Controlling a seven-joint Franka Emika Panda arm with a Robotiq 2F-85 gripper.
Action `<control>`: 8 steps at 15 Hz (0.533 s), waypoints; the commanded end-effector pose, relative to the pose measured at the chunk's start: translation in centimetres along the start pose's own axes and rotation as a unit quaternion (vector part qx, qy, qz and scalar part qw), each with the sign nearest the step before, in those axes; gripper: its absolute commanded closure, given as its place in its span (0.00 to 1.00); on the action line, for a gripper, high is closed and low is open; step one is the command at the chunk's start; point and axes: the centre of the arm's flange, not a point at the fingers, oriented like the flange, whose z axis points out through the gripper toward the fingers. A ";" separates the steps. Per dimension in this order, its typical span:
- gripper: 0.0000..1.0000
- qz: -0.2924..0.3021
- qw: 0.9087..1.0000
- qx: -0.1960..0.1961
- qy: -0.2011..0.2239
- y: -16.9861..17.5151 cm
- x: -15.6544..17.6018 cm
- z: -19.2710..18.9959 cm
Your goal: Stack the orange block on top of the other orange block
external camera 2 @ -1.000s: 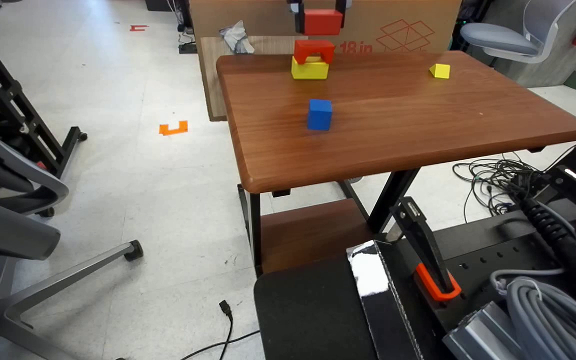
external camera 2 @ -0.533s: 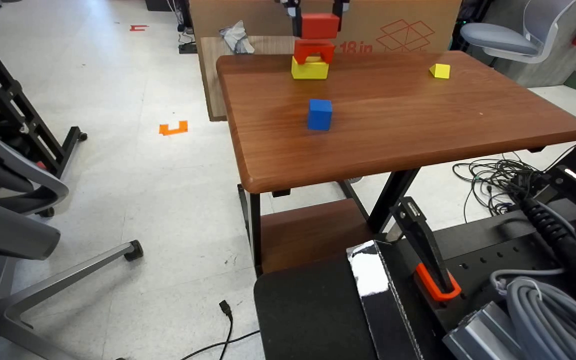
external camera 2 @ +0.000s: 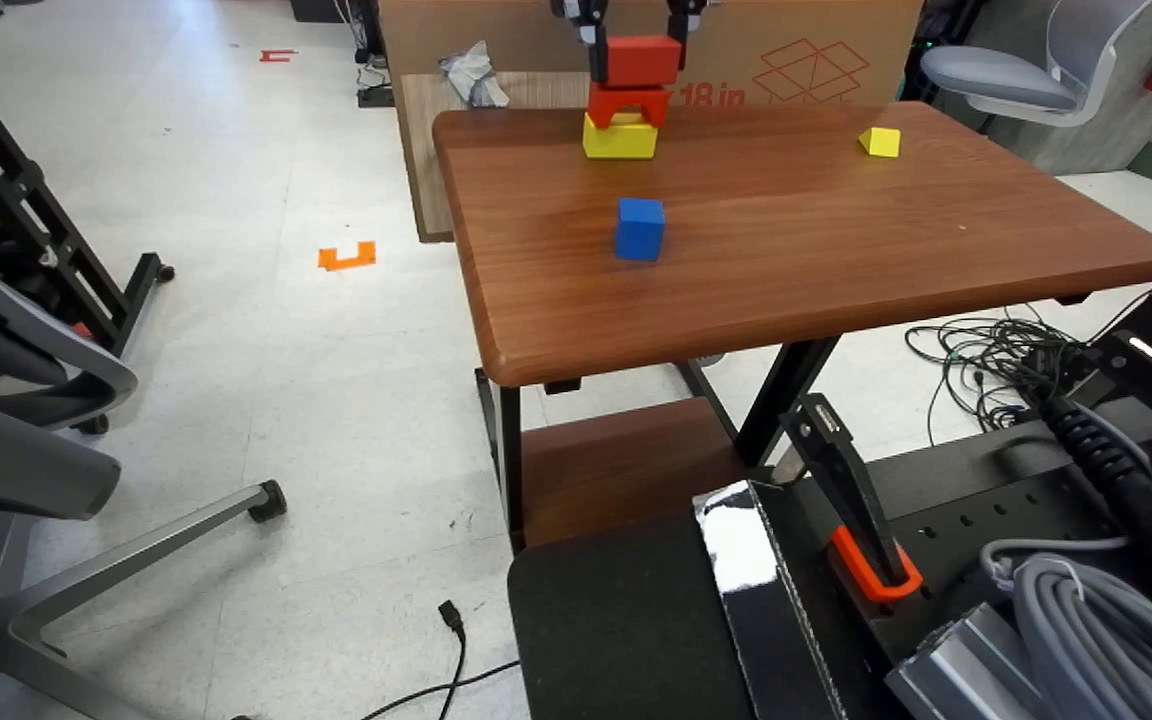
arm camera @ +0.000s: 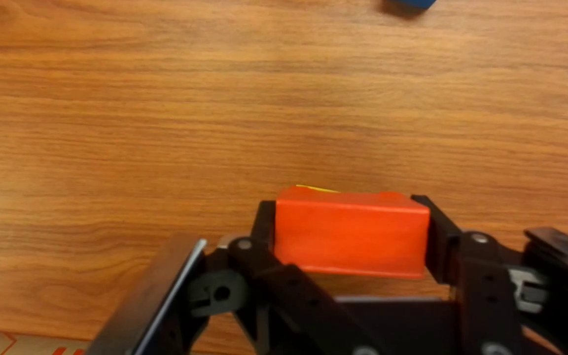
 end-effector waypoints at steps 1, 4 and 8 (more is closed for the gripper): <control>0.08 0.005 1.000 -0.021 -0.010 -0.6 1.4 -0.4; 0.00 0.002 1.000 -0.023 -0.004 -0.6 0.6 -1.1; 0.00 -0.003 1.000 -0.021 0.019 1.3 -1.8 -4.4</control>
